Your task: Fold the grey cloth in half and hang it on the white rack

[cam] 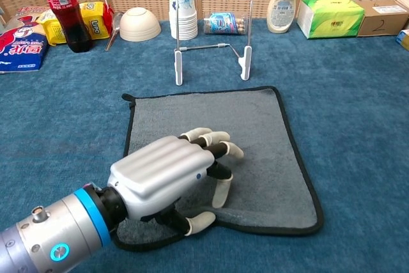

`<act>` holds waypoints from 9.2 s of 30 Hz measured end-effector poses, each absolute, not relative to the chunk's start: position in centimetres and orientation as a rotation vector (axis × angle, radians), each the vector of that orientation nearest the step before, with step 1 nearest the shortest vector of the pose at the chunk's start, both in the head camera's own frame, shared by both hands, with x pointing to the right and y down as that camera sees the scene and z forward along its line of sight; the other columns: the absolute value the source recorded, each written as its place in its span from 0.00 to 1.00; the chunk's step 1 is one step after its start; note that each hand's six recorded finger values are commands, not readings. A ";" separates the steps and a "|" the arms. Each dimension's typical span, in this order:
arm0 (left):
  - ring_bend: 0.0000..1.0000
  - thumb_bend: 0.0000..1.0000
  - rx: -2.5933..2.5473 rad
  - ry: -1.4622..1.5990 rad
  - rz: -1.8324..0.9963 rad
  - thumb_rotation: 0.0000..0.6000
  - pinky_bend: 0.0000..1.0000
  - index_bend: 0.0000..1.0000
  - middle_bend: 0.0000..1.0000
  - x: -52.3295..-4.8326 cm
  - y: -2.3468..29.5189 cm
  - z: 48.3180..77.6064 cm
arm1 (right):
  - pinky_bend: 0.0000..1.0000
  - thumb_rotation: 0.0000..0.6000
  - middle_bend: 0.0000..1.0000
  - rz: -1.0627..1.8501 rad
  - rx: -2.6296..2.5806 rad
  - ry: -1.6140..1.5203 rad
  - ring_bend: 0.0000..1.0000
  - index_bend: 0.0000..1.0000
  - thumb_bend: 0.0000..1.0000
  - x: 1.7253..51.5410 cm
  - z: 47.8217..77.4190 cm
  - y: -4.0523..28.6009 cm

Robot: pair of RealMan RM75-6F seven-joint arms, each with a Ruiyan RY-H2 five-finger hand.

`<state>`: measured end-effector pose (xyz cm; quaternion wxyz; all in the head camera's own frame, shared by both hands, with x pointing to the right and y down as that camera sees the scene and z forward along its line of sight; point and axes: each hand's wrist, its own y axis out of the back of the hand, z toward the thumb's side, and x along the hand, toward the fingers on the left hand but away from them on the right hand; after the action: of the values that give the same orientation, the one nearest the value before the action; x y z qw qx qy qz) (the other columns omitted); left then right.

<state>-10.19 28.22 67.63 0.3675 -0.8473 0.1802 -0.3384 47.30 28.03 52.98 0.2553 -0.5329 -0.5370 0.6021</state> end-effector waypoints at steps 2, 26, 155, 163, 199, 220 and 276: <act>0.00 0.33 -2.172 0.472 -0.876 1.00 0.00 0.60 0.19 -10.4 28.0 67.6 | 0.00 1.00 0.03 1.635 -1.445 -1.458 0.00 0.04 0.32 47.3 52.9 28.1; 0.00 0.35 -2.112 0.565 -0.889 1.00 0.00 0.57 0.18 -11.0 20.8 66.9 | 0.00 1.00 0.02 1.646 -1.434 -1.470 0.00 0.04 0.32 47.9 53.0 28.3; 0.00 0.20 -1.896 0.780 -1.067 1.00 0.00 0.26 0.12 -18.3 15.4 71.9 | 0.00 1.00 0.03 1.667 -1.467 -1.454 0.00 0.04 0.32 47.1 54.0 28.1; 0.00 0.25 -1.826 0.790 -1.107 1.00 0.00 0.26 0.11 -19.1 14.5 72.1 | 0.00 1.00 0.03 1.669 -1.465 -1.453 0.00 0.04 0.32 47.1 54.0 28.1; 0.00 0.32 -1.840 0.764 -1.149 1.00 0.00 0.42 0.18 -18.7 14.5 72.4 | 0.00 1.00 0.03 1.672 -1.453 -1.461 0.00 0.04 0.32 47.4 53.5 28.4; 0.02 0.32 -1.842 0.785 -1.144 1.00 0.00 0.68 0.29 -17.7 13.6 73.5 | 0.00 1.00 0.03 1.682 -1.442 -1.465 0.00 0.04 0.32 47.6 53.3 28.5; 0.00 0.24 -1.759 0.796 -1.148 1.00 0.00 0.05 0.01 -18.5 12.0 73.2 | 0.00 1.00 0.03 1.681 -1.437 -1.463 0.00 0.04 0.32 47.5 52.9 28.7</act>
<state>-18.53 11.98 73.21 0.4328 -0.7060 0.3193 -0.4608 47.55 28.72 52.94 0.2425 -0.5256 -0.5354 0.6151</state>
